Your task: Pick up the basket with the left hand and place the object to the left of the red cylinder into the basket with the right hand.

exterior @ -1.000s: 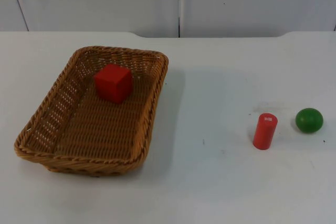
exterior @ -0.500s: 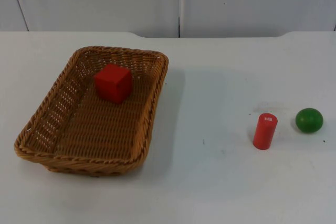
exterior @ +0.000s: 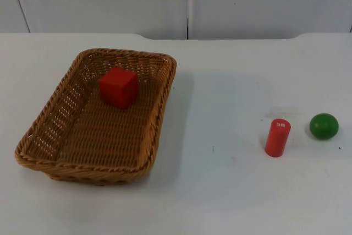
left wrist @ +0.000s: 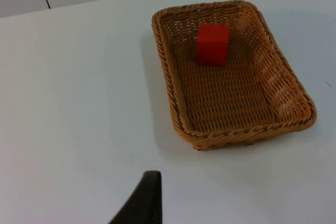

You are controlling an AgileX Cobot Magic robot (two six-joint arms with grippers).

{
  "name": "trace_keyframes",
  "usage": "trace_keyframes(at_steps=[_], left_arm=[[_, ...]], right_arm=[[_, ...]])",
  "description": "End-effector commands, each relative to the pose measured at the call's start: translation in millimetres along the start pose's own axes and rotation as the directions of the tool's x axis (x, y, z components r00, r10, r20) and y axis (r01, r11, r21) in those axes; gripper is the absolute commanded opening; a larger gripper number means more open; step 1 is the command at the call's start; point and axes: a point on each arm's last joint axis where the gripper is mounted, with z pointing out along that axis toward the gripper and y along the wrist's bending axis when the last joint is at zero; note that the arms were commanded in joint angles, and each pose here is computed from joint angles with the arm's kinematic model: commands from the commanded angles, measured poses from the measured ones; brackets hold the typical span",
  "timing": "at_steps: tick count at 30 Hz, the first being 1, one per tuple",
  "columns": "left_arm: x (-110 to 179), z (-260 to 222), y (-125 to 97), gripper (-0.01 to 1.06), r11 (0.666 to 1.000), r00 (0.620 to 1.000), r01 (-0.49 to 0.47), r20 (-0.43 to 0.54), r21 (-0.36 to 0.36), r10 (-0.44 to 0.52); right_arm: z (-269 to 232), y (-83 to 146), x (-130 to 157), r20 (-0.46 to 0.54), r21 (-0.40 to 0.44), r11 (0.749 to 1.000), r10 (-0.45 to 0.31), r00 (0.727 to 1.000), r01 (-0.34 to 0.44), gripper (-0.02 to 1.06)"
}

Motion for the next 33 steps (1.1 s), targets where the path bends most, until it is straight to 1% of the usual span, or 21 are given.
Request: trace_keyframes(at_steps=[1,5,7,9,14,22,24,33], left_arm=[[1.6,0.6,0.2,1.05,1.000,1.000,0.001,-0.003,0.000,-0.001],[1.6,0.6,0.1,1.05,1.000,1.000,0.006,-0.003,-0.009,-0.006],[1.6,0.6,0.7,1.05,0.999,1.000,0.016,-0.003,-0.043,-0.016],[1.6,0.6,0.6,1.05,0.998,1.000,0.021,-0.003,-0.053,-0.022],[1.6,0.7,0.3,1.05,0.992,0.999,0.052,-0.001,-0.111,-0.052],[1.6,0.7,0.1,1.05,0.986,0.997,0.072,0.001,-0.149,-0.073],[1.6,0.6,0.5,1.05,0.981,0.997,0.079,0.002,-0.175,-0.080],[1.7,0.5,0.6,1.05,0.965,0.994,0.108,0.006,-0.237,-0.109]], right_arm=[[0.8,0.3,1.2,0.001,0.001,1.000,0.006,1.000,-0.006,1.05],[0.8,0.3,1.2,0.001,0.001,1.000,0.006,1.000,-0.006,1.05],[0.8,0.3,1.2,0.001,0.001,1.000,0.006,1.000,-0.006,1.05],[0.8,0.3,1.2,0.001,0.001,1.000,0.006,1.000,-0.006,1.05],[0.8,0.3,1.2,0.001,0.001,1.000,0.006,1.000,-0.006,1.05],[0.3,0.6,0.6,0.006,0.002,1.000,0.010,1.000,-0.010,1.05],[0.3,0.6,0.6,0.006,0.002,1.000,0.010,1.000,-0.010,1.05],[0.3,0.6,0.6,0.006,0.002,1.000,0.010,1.000,-0.010,1.05]])
